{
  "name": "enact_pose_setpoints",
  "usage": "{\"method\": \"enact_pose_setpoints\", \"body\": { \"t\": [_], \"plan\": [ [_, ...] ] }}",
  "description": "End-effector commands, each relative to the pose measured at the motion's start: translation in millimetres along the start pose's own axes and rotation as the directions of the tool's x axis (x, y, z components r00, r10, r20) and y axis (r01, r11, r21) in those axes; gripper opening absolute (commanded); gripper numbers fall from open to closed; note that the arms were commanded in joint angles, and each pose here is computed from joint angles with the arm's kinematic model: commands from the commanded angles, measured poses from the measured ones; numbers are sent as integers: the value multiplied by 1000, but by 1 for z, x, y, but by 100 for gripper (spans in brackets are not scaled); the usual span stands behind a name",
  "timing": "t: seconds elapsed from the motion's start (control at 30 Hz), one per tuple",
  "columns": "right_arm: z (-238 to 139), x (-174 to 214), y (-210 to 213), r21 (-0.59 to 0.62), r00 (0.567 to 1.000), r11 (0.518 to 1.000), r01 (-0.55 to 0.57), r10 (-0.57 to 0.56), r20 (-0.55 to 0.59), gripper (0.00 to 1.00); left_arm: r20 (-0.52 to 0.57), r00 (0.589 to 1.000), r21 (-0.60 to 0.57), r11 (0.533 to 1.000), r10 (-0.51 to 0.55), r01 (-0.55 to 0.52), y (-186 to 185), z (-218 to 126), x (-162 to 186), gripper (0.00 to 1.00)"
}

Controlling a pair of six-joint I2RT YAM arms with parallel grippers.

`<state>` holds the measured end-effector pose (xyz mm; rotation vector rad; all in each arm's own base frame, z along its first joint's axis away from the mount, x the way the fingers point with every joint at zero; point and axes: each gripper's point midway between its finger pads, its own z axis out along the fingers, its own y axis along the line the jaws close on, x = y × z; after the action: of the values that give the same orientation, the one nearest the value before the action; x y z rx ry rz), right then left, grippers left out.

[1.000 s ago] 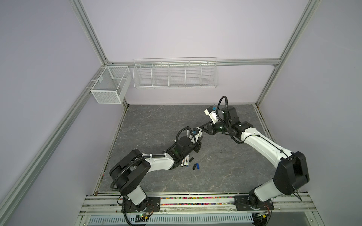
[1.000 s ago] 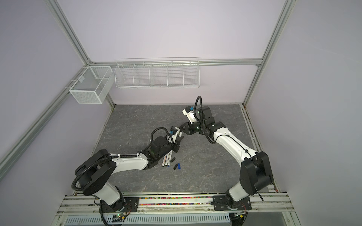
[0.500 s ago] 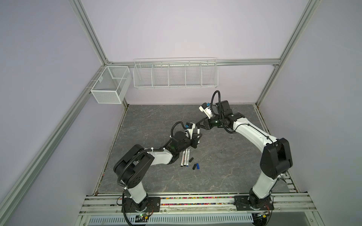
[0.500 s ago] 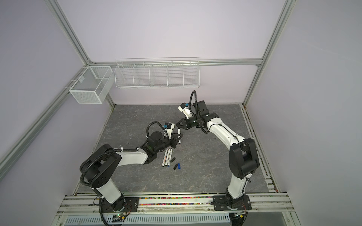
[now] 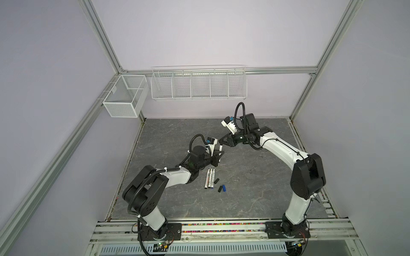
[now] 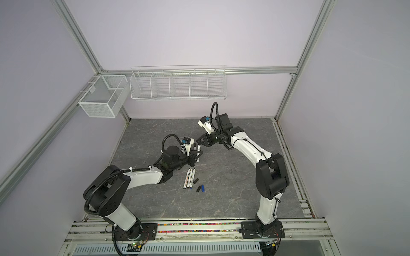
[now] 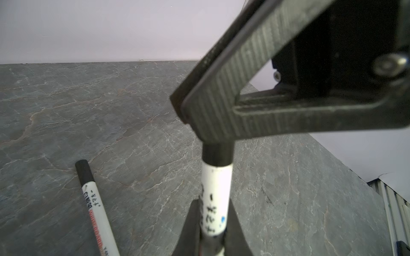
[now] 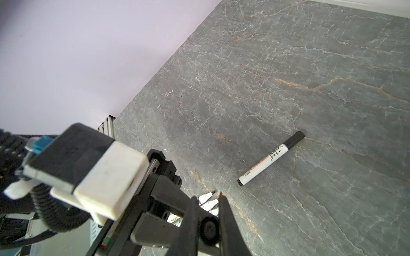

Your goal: Insert the pens into the pen caps

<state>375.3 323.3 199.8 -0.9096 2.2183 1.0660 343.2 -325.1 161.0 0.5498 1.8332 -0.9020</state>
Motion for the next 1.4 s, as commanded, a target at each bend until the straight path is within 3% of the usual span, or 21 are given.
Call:
{"method": "enact_pose_setpoints", "body": {
  "t": [0.0, 0.13, 0.37, 0.6, 0.77, 0.97, 1.3, 1.37],
  "plan": [
    [10, 165, 10, 89, 790, 948, -305, 304, -532, 7, 699, 711, -97, 995, 80, -16, 6, -93, -236, 0],
    [10, 176, 12, 111, 761, 952, -285, 295, -577, 7, 706, 704, -73, 997, 75, -33, 0, -92, -244, 0],
    [10, 180, 11, 117, 751, 954, -277, 291, -593, 7, 722, 684, -84, 994, 106, -66, -6, -94, -259, 0],
    [12, 182, 14, 104, 742, 951, -292, 294, -603, 7, 756, 633, -116, 986, 166, -120, -6, -115, -292, 0],
    [12, 187, 12, 118, 730, 950, -288, 297, -615, 7, 792, 582, -162, 983, 181, -86, 14, -143, -307, 0],
    [13, 189, 10, 124, 724, 950, -287, 300, -622, 7, 797, 585, -139, 988, 152, -68, 19, -146, -303, 0],
    [11, 198, 2, 177, 706, 956, -233, 292, -645, 7, 844, 522, -107, 992, 128, -72, 26, -163, -338, 0],
    [11, 197, 0, 184, 707, 955, -232, 295, -642, 7, 842, 526, -107, 993, 121, -57, 29, -163, -337, 0]
  ]
}}
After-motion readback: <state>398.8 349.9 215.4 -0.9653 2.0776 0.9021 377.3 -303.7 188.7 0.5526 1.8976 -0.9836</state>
